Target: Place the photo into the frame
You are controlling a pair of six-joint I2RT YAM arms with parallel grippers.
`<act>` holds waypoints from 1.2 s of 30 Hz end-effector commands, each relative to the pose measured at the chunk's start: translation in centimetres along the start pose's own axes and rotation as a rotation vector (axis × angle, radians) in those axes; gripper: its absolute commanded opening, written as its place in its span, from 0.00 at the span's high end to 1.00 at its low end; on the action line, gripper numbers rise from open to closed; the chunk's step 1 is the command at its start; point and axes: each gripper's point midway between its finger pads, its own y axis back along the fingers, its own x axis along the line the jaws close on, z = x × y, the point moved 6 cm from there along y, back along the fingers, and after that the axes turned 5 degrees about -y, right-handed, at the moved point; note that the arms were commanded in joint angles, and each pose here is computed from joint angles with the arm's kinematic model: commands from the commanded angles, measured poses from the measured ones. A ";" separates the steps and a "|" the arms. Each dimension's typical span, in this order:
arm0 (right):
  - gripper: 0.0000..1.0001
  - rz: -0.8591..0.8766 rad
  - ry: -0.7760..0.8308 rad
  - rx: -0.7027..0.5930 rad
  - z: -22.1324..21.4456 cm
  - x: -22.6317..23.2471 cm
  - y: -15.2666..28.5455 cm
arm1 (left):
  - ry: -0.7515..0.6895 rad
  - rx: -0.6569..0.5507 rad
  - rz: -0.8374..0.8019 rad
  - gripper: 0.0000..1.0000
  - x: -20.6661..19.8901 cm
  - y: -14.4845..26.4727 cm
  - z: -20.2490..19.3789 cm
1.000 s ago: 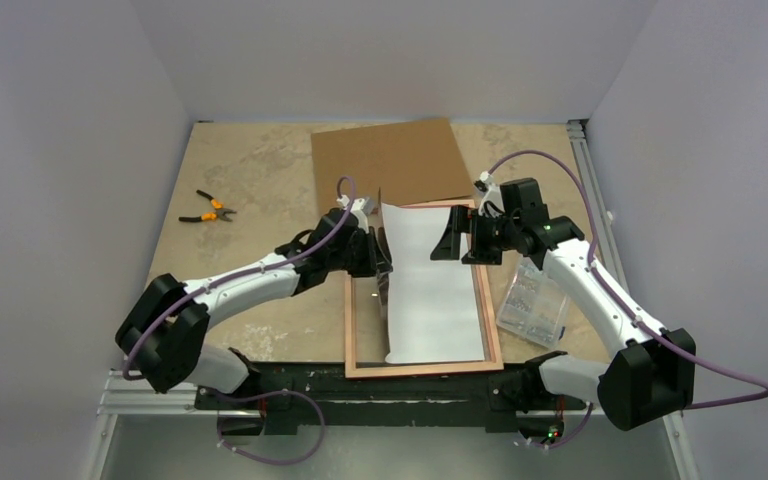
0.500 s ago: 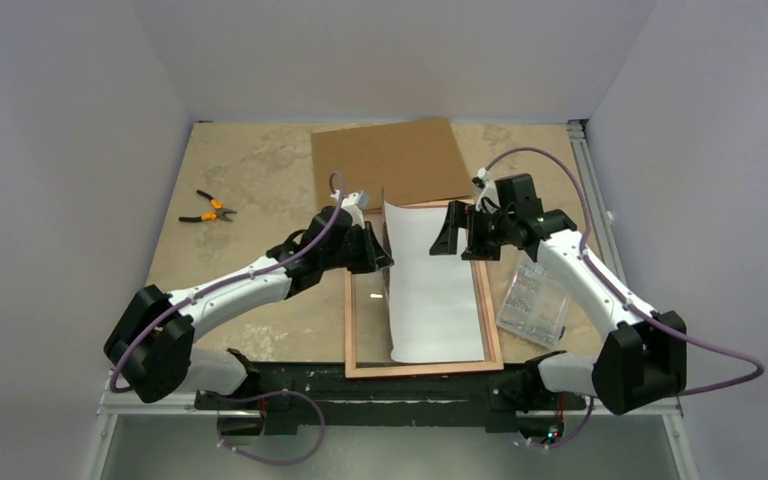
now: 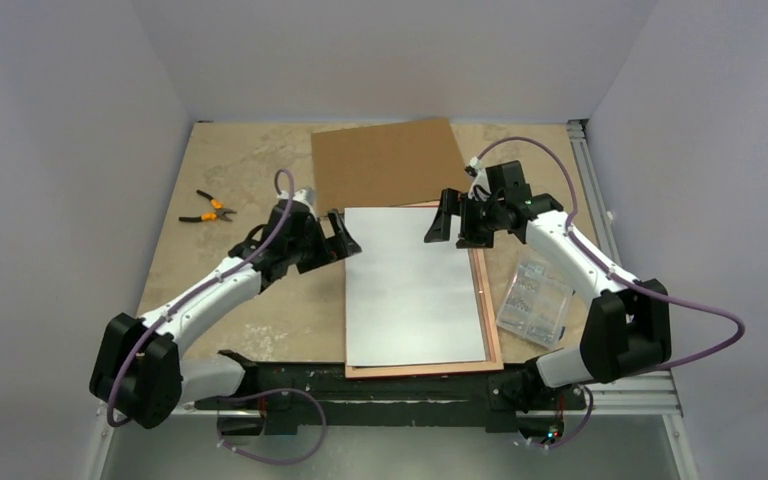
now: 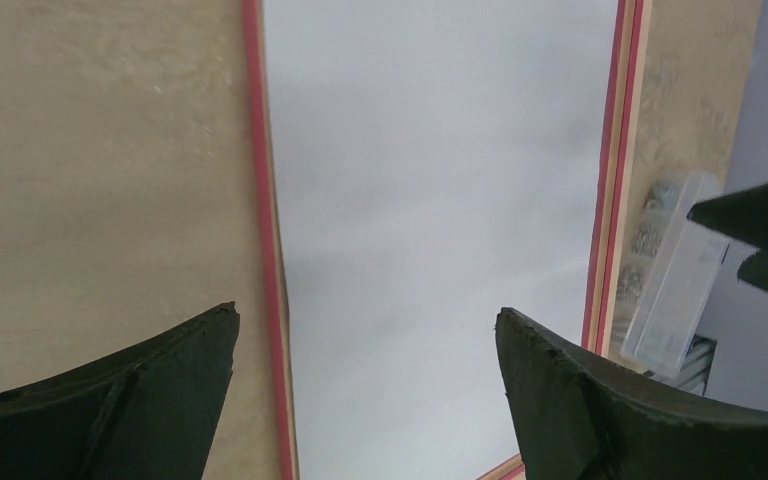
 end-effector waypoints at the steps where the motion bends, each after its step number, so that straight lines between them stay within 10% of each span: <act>1: 0.03 -0.002 0.034 -0.038 0.5 -0.1 0.1 | 0.072 -0.065 -0.053 0.03 1.6 0.1 3.8; 15: 0.03 -0.038 0.032 0.017 -0.8 -1.6 -0.8 | 0.345 -0.036 -0.064 0.30 7.5 -9.1 12.1; 25: 0.03 -0.038 0.025 0.044 -1.5 -1.9 -0.8 | 0.396 -0.071 -0.065 0.97 8.2 -13.7 20.0; 36: 0.03 -0.054 0.019 0.064 -2.2 -2.7 -1.3 | 0.354 0.013 -0.089 0.40 8.6 -10.0 16.2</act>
